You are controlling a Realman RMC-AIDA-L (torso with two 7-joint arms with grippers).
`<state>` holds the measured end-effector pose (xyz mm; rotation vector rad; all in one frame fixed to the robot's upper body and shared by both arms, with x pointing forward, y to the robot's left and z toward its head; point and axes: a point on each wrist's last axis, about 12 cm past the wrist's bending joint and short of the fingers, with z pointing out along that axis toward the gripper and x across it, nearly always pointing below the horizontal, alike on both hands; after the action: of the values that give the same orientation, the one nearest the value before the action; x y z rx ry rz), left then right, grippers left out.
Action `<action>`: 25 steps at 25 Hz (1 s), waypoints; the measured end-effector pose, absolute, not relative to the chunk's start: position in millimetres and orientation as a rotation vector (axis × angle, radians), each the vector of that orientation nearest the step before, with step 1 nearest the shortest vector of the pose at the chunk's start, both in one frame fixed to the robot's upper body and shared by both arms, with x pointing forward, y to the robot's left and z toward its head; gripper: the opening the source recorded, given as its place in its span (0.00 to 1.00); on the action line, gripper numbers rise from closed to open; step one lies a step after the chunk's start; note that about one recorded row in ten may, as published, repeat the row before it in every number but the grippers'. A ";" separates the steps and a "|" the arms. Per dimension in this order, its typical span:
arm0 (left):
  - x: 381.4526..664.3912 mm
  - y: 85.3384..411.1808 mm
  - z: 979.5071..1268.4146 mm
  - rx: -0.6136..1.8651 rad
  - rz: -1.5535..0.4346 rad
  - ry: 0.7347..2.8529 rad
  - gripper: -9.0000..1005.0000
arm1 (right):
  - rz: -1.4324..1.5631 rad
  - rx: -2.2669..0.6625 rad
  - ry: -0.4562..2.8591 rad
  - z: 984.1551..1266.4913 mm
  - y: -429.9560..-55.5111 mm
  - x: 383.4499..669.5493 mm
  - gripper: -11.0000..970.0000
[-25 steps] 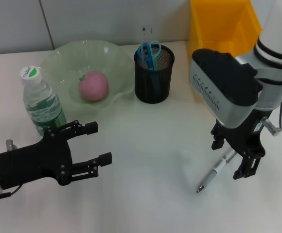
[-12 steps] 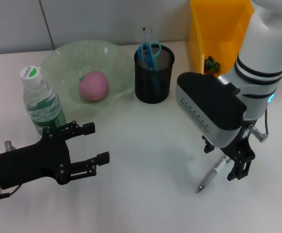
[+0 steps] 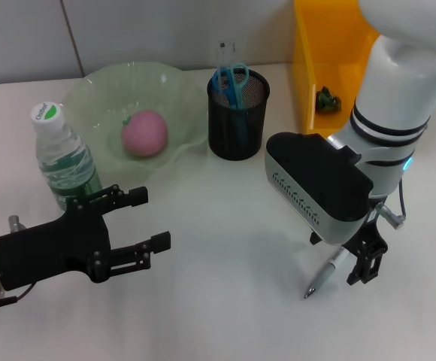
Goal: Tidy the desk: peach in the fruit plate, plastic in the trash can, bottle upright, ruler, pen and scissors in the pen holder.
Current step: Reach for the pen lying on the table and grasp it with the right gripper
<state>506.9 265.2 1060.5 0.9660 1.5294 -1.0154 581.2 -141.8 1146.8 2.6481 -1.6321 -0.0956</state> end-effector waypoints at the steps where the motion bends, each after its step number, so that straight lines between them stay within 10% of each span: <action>1: 506.9 264.8 1060.4 0.965 -1.017 1.528 0.81 | -0.093 2.651 -1.632 1146.4 -141.6 581.4 0.79; 25: 508.9 263.9 1062.0 0.951 -1.008 1.512 0.81 | -0.074 2.670 -1.593 1134.5 -139.2 580.3 0.52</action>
<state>508.9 263.9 1062.0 0.9510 1.5117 -1.0081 580.3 -139.2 1134.5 2.6705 -1.5934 -0.0736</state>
